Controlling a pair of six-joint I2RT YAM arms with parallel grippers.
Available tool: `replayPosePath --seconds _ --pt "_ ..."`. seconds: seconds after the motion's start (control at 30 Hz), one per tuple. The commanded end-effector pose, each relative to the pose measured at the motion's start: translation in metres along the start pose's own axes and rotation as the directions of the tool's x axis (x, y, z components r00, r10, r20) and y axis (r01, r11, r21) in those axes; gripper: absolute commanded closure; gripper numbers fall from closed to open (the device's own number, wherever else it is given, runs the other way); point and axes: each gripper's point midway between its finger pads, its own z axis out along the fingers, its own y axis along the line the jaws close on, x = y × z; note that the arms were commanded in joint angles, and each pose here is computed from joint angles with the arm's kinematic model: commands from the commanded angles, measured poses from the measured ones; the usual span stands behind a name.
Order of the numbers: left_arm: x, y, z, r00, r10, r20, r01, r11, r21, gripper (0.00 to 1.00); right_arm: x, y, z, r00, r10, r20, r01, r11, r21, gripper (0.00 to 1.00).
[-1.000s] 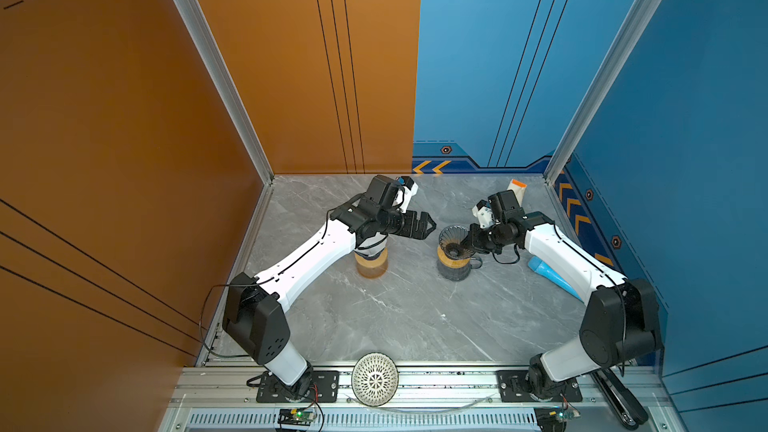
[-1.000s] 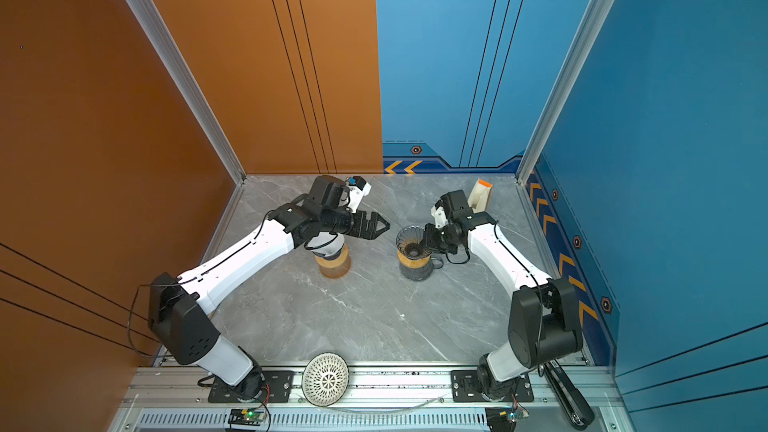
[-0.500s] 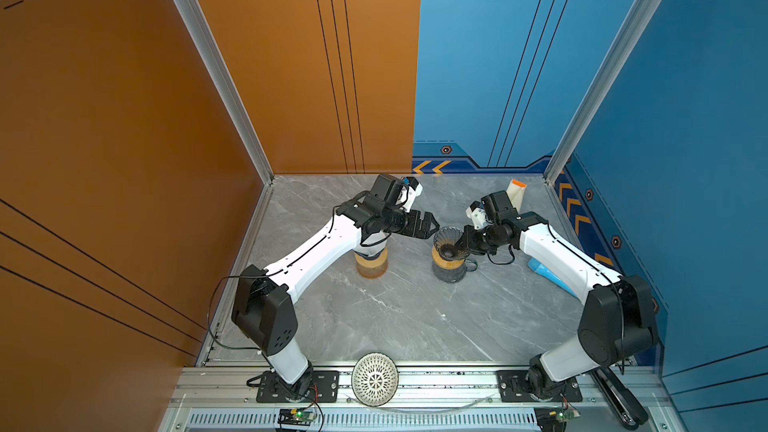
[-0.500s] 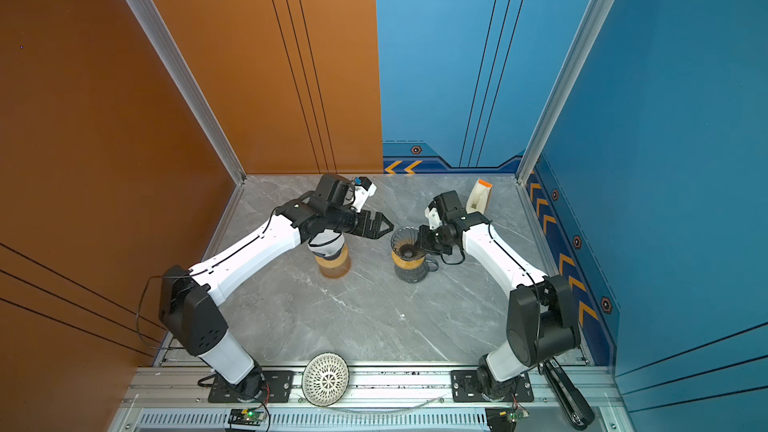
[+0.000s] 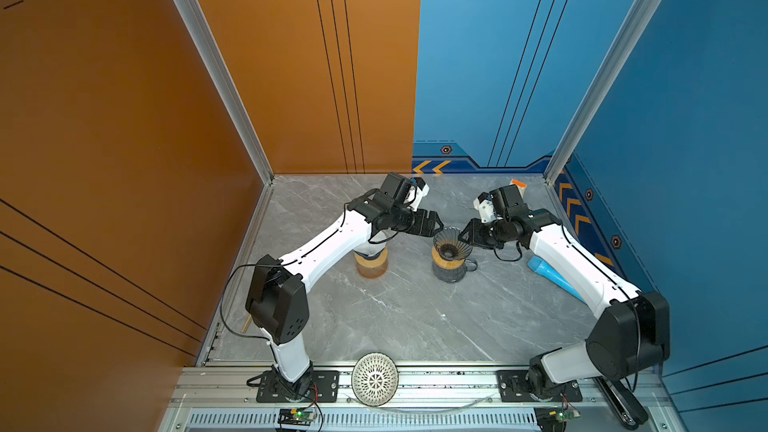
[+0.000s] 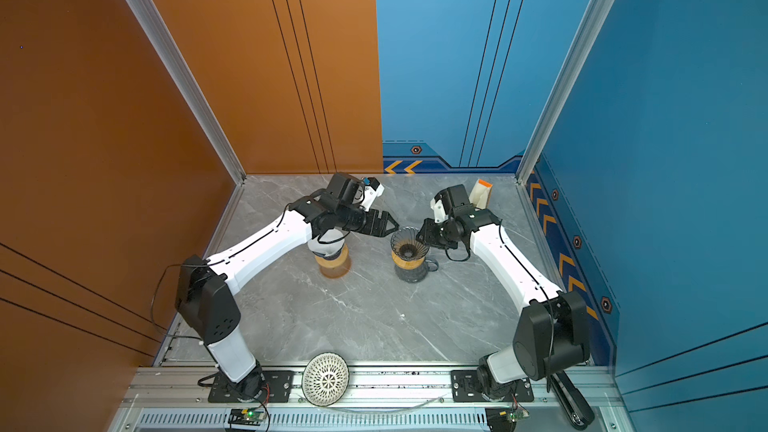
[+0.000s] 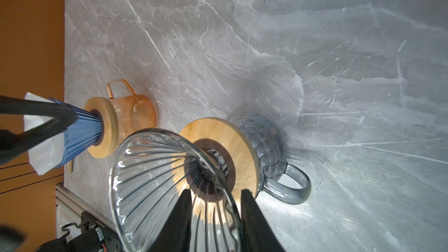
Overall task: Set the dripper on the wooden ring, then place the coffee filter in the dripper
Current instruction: 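Pinch the dripper rim with the left gripper while the right gripper holds it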
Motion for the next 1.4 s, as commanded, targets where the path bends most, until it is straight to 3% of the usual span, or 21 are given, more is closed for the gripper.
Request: replayPosePath --seconds 0.0,0.13,0.63,1.37 --pt "0.001 -0.005 0.008 1.0 -0.01 -0.025 0.01 1.0 0.014 0.23 0.002 -0.009 -0.013 1.0 -0.013 0.001 0.013 0.998 0.065 0.7" --pt "0.005 0.0 0.016 0.999 -0.03 -0.045 0.03 1.0 0.009 0.35 0.009 -0.017 -0.012 1.0 -0.018 -0.018 0.019 0.995 0.096 0.77" --pt "0.015 0.005 0.035 0.994 -0.053 -0.1 0.056 0.998 0.031 0.63 0.009 -0.018 -0.02 0.999 -0.041 -0.009 0.042 0.99 0.135 0.91" --pt "0.02 0.001 0.045 0.989 -0.06 -0.133 0.069 0.996 0.064 0.79 0.018 -0.031 -0.014 0.999 -0.017 -0.033 0.023 0.982 0.186 0.96"
